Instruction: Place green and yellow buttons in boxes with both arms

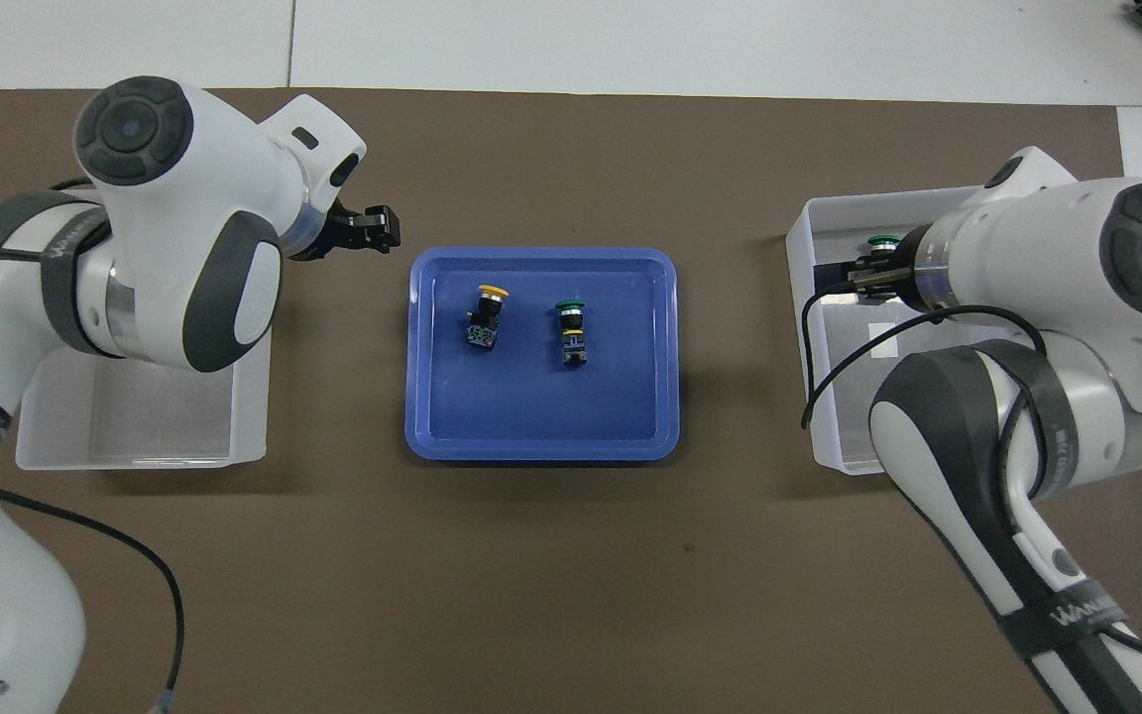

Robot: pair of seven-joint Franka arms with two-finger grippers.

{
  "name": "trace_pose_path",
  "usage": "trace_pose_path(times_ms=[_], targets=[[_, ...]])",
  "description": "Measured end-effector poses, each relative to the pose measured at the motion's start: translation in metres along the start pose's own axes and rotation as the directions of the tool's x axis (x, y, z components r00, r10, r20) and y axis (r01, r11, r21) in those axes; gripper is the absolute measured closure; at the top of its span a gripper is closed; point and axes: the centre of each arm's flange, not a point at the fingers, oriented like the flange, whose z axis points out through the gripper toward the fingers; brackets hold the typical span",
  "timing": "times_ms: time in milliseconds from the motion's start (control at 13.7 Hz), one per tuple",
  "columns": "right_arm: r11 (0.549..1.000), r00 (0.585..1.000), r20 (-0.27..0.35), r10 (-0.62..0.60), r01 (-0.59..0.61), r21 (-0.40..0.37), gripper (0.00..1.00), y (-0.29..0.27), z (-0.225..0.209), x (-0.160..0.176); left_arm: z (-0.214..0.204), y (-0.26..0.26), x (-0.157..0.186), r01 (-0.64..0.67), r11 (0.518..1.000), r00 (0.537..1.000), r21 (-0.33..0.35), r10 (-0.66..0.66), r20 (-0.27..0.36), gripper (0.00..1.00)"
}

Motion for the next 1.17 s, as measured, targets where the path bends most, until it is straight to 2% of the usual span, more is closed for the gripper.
trace_pose_path(times_ms=[219,438,802,1167], targets=[[0.998,0.999,0.001,0.045,-0.045,0.054,0.0,-0.06,0.014,-0.005,0.017,0.031,-0.019,0.036,0.999,0.999,-0.008,-0.036,0.0,0.26],[0.996,0.999,-0.002,0.034,-0.033,0.088,0.0,-0.114,0.026,-0.014,0.025,0.05,-0.03,0.043,0.999,0.999,-0.017,-0.043,-0.007,0.26],[0.993,1.0,-0.001,0.008,-0.008,0.116,0.0,-0.151,0.045,-0.022,0.059,0.067,-0.039,0.078,0.997,0.997,-0.028,-0.078,-0.022,0.27],[0.991,0.998,-0.056,-0.02,0.028,0.134,0.0,-0.19,0.071,-0.028,0.074,0.081,-0.041,0.073,0.996,0.996,-0.046,-0.075,-0.047,0.3]])
